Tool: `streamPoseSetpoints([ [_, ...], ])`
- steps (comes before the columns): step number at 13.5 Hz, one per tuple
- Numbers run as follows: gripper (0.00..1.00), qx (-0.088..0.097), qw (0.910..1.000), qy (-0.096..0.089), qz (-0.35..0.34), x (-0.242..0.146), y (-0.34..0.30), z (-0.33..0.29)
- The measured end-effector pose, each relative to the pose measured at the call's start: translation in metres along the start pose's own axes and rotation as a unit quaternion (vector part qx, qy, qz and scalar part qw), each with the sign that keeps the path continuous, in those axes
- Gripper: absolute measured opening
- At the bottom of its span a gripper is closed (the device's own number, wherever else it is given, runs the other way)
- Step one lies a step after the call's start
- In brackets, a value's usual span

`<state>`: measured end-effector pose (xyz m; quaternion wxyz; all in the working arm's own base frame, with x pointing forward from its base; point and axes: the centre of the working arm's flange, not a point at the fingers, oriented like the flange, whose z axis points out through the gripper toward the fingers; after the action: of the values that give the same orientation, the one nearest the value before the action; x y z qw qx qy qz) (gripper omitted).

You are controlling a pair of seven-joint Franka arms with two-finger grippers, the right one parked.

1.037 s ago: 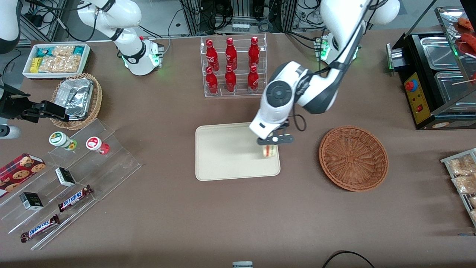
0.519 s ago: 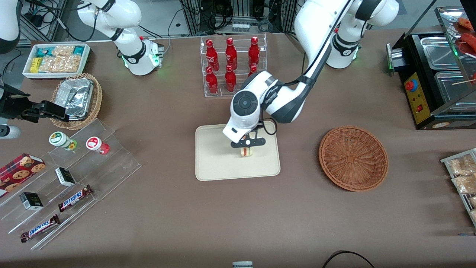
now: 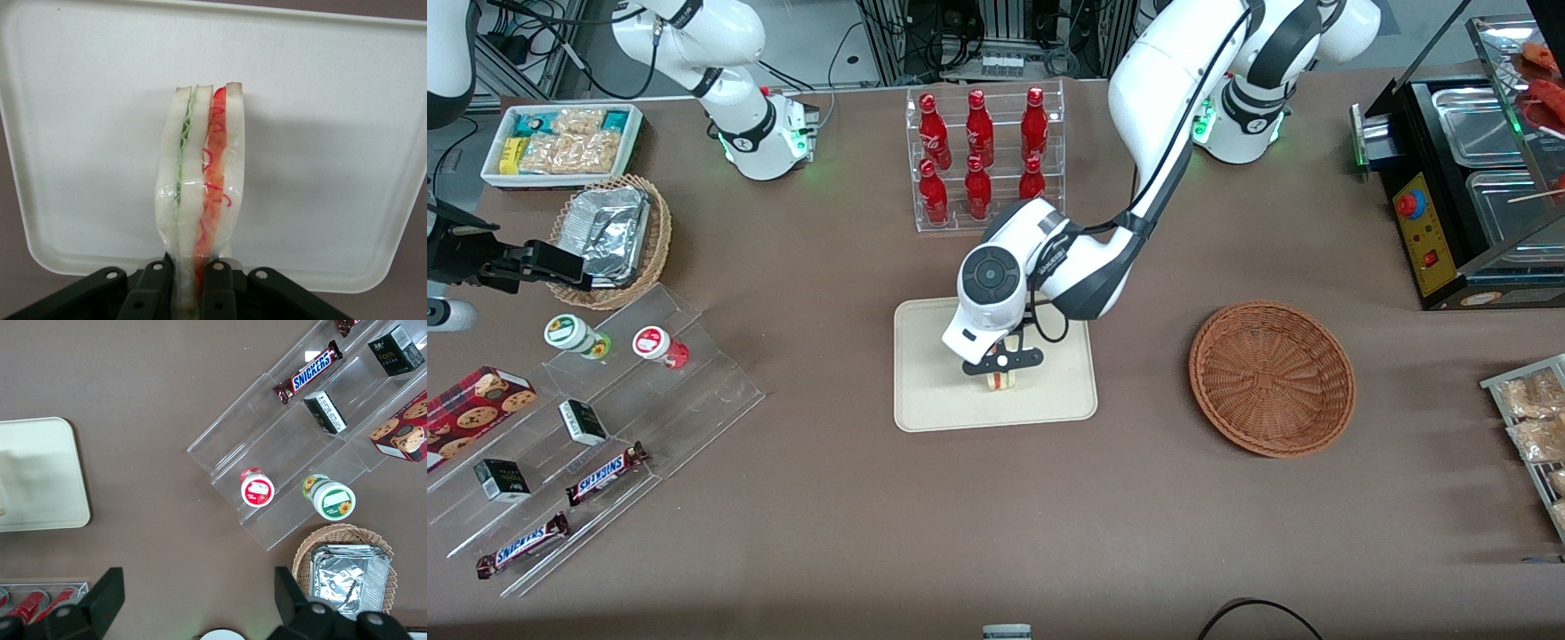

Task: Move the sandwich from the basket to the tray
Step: 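Lower the sandwich onto the tray center and open the left gripper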

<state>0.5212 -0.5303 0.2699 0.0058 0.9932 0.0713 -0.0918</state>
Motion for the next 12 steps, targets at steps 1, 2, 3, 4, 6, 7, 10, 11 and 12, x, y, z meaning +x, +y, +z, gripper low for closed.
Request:
streamPoseSetpoints([
  [1,0.16,0.001,1.0,0.0,-0.001,0.002,0.001,0.004],
  [2,0.16,0.002,1.0,-0.001,-0.003,0.004,0.001,0.008],
  [3,0.16,0.002,1.0,-0.001,-0.007,0.006,0.002,0.011],
  [4,0.16,0.001,0.9999,-0.001,-0.011,0.007,0.003,0.013],
  [6,0.16,0.002,0.9997,-0.001,-0.023,0.009,0.004,0.016],
  [7,0.16,0.002,0.9996,0.0,-0.029,0.01,0.004,0.017],
  [10,0.16,0.002,0.9993,0.0,-0.037,0.011,0.004,0.021],
  [11,0.16,0.003,0.9993,0.001,-0.038,0.012,0.004,0.022],
  [12,0.21,0.004,0.9993,0.001,-0.038,0.012,0.004,0.023],
])
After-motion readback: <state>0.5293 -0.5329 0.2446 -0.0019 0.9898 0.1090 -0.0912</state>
